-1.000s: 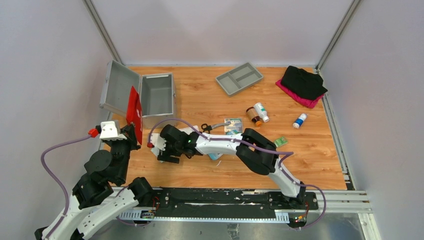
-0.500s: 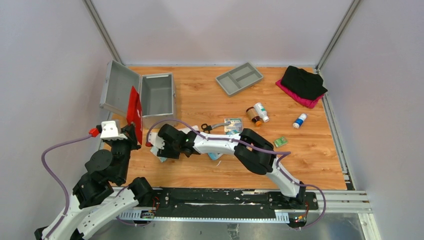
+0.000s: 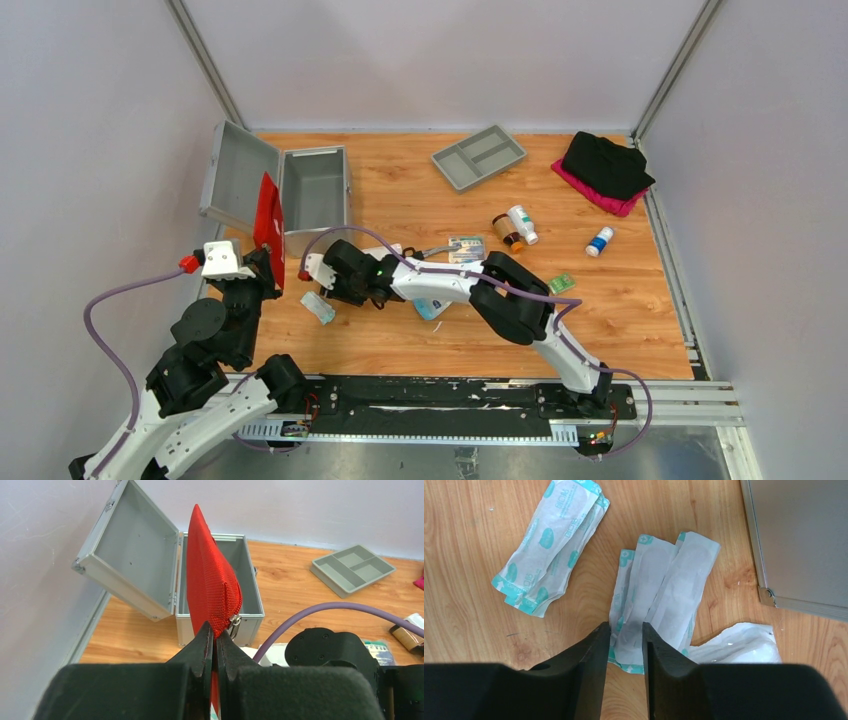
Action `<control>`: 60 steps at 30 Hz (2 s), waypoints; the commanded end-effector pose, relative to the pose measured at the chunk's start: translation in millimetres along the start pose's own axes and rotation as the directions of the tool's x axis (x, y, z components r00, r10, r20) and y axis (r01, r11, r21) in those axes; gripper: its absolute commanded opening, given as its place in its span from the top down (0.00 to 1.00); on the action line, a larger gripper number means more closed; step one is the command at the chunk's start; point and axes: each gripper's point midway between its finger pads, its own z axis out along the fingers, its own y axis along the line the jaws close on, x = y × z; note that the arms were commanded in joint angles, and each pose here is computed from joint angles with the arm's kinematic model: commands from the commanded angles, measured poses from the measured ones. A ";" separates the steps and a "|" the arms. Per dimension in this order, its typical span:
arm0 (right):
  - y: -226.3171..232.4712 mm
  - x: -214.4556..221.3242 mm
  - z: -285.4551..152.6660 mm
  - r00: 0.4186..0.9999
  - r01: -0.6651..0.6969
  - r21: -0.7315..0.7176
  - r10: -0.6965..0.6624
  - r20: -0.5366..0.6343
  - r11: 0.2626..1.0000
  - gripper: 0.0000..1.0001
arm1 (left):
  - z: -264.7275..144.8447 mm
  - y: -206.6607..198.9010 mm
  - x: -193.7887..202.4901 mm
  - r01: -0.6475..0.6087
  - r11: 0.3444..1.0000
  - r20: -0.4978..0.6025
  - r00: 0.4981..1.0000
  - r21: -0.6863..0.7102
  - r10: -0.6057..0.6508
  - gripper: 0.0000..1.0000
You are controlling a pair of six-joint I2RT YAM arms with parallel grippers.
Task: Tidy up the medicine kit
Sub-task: Pick up the medical item at the center of the board, then place the medical item at the medicine pouch.
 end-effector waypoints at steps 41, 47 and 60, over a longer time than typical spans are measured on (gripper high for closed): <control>-26.9 57.6 -214.0 0.912 -0.365 -0.093 0.376 0.165 0.926 1.00 | -4.6 -108.1 8.6 -0.063 0.862 0.013 0.998 0.503 0.065 1.00; -55.8 75.5 -308.7 0.940 -0.307 0.194 0.265 0.214 0.932 1.00 | -19.3 -153.5 10.2 -0.070 0.719 -0.004 0.995 0.692 0.101 1.00; -27.8 52.6 -400.4 0.947 -0.135 0.165 0.078 0.312 0.977 1.00 | -36.2 -197.8 16.8 -0.111 0.509 -0.007 0.975 0.853 0.224 1.00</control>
